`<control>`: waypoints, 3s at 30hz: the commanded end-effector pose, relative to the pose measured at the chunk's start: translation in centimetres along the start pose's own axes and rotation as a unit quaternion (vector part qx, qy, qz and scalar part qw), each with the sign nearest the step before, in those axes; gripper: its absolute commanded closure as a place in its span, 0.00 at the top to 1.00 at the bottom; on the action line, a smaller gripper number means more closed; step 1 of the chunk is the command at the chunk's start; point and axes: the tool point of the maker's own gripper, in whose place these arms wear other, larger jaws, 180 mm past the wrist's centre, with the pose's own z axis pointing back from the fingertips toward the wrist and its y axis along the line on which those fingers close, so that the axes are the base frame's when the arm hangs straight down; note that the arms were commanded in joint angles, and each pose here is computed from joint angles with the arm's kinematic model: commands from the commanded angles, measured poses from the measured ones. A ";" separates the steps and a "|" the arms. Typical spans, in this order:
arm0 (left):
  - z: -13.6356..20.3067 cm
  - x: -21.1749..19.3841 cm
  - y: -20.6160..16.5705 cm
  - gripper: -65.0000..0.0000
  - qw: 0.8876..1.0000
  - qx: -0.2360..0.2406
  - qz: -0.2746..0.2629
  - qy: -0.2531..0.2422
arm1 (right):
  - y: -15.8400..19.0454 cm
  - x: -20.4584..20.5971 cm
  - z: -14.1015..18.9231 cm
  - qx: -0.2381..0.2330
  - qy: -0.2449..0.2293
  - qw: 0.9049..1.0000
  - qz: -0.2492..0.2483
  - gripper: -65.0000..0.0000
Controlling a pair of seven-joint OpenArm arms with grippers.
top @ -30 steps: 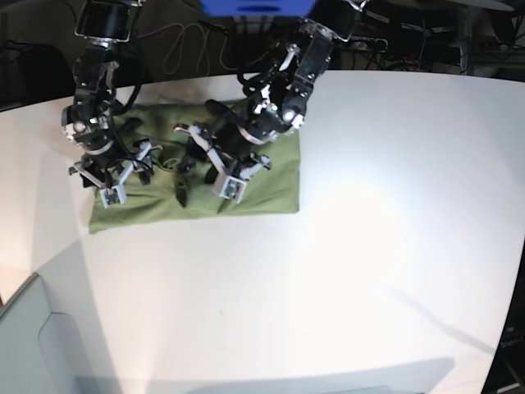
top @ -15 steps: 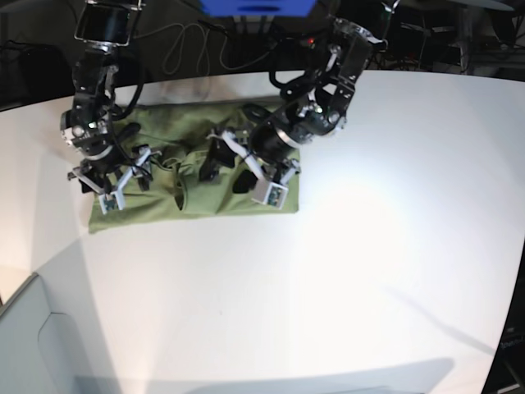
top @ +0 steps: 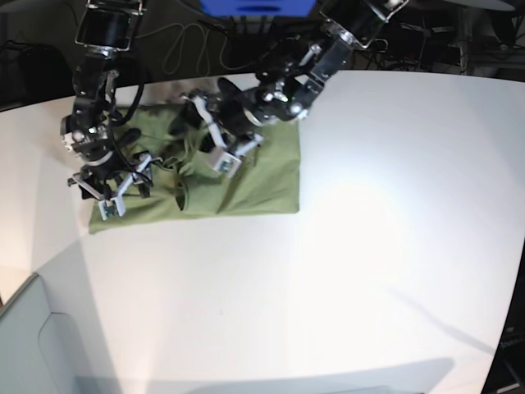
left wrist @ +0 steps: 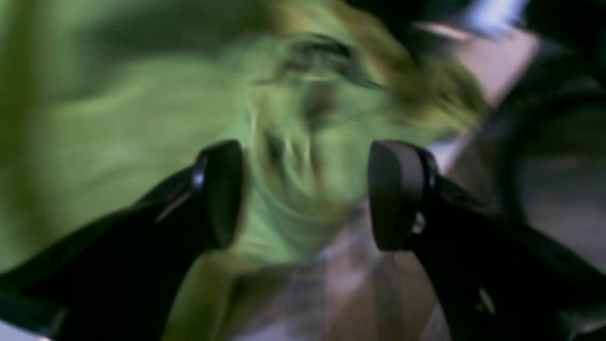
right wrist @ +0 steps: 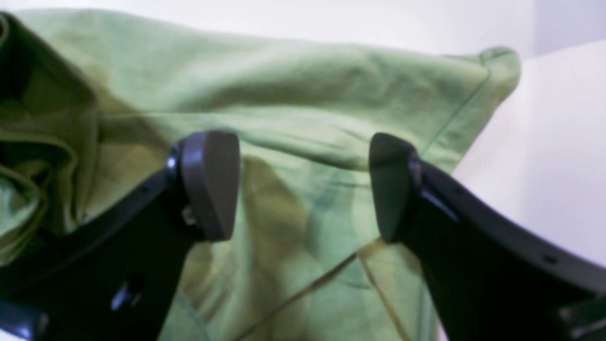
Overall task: Fold the T-shirt properly
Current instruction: 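Lay the folded end onto the shirt and release the left gripper, then move the left gripper back to the shirt's folded edge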
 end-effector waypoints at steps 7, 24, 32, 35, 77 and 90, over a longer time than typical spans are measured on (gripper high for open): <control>-0.6 2.4 -4.7 0.62 0.997 -0.060 -0.044 -0.024 | -1.2 5.8 2.6 -0.027 -0.085 0.996 0.027 0.60; 6.5 11.5 8.4 0.62 0.980 0.098 0.031 -0.171 | -6.9 -0.1 4.4 -0.105 -0.038 0.992 -0.062 0.75; -2.5 10.9 5.1 0.62 0.995 0.045 0.018 -0.086 | -7.0 -1.6 5.0 -0.107 -0.022 0.992 -0.058 0.76; -4.5 10.8 4.6 0.63 0.996 0.039 0.015 -0.079 | -6.8 -2.3 5.3 -0.107 -0.015 0.993 -0.056 0.76; 20.4 5.8 23.8 0.63 0.910 0.326 0.088 -0.242 | -4.4 -5.7 1.8 -0.040 0.013 0.988 -0.146 0.76; 20.4 5.5 23.9 0.63 0.908 0.329 0.094 -0.243 | -3.8 -7.7 2.9 -0.042 0.033 0.989 -0.141 0.76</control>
